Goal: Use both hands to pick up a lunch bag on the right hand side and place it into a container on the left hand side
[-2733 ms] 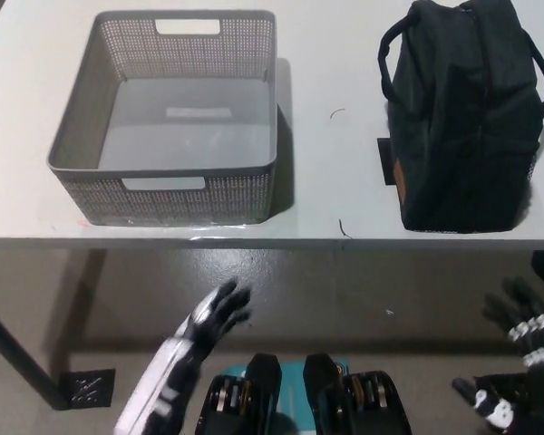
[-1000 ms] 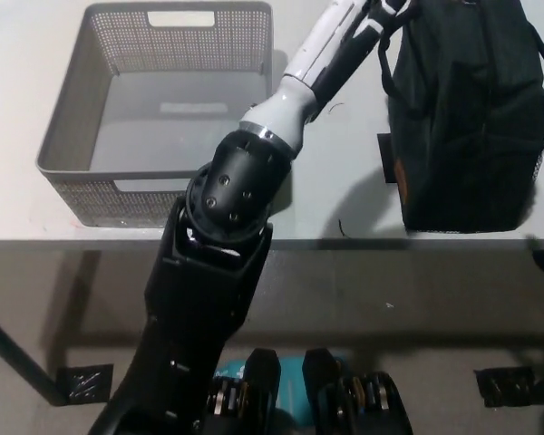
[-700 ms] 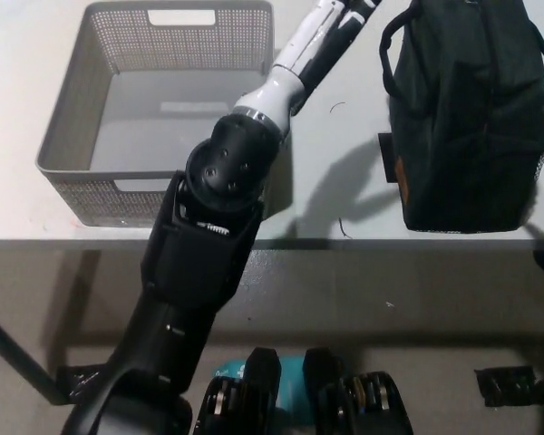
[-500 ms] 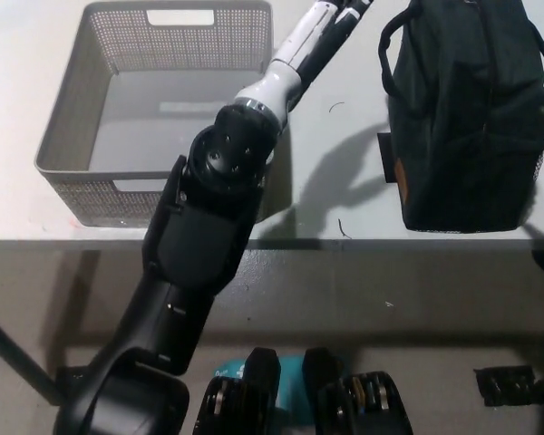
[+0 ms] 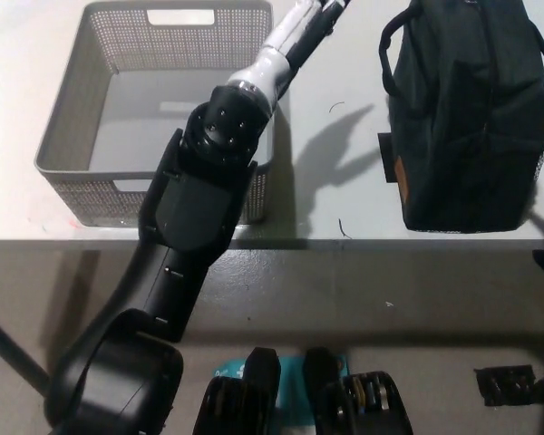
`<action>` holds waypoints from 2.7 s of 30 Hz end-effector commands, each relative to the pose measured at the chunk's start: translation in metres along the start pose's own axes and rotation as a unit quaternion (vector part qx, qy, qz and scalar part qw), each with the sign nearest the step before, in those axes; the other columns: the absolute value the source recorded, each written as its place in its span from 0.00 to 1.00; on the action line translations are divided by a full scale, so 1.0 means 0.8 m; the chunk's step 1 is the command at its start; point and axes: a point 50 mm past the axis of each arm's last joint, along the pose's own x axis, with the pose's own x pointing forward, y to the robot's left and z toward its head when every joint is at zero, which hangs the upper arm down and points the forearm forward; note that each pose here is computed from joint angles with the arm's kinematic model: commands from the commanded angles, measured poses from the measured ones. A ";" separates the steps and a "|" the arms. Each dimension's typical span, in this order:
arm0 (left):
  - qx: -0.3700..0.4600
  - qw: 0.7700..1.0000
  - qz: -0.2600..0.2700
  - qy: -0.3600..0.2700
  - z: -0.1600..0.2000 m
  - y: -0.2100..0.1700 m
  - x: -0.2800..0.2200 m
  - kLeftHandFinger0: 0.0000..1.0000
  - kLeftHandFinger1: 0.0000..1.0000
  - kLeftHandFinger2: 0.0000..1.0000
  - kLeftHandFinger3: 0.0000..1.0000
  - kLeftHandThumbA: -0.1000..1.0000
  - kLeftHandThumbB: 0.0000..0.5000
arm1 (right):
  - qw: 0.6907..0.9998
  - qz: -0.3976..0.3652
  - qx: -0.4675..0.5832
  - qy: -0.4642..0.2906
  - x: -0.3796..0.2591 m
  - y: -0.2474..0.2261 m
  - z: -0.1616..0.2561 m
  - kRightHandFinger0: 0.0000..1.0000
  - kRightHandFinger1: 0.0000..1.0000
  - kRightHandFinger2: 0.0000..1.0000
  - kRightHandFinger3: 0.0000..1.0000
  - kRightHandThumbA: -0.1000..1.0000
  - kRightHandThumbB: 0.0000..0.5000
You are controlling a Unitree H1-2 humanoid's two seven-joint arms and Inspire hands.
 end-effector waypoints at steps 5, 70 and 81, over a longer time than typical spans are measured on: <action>-0.015 1.000 0.009 -0.014 0.006 -0.005 0.015 1.00 1.00 1.00 1.00 1.00 0.91 | 0.999 0.020 0.010 -0.029 0.034 0.001 0.020 1.00 1.00 1.00 1.00 1.00 0.41; -0.069 0.994 -0.025 0.076 -0.069 -0.086 0.005 1.00 1.00 1.00 1.00 1.00 0.81 | 0.975 -0.037 0.134 0.171 0.055 0.034 -0.159 1.00 1.00 1.00 1.00 1.00 0.54; -0.073 0.993 -0.031 0.089 -0.083 -0.099 0.007 1.00 1.00 1.00 1.00 1.00 0.80 | 0.955 -0.014 0.233 0.183 0.043 0.161 -0.173 1.00 1.00 1.00 1.00 1.00 0.44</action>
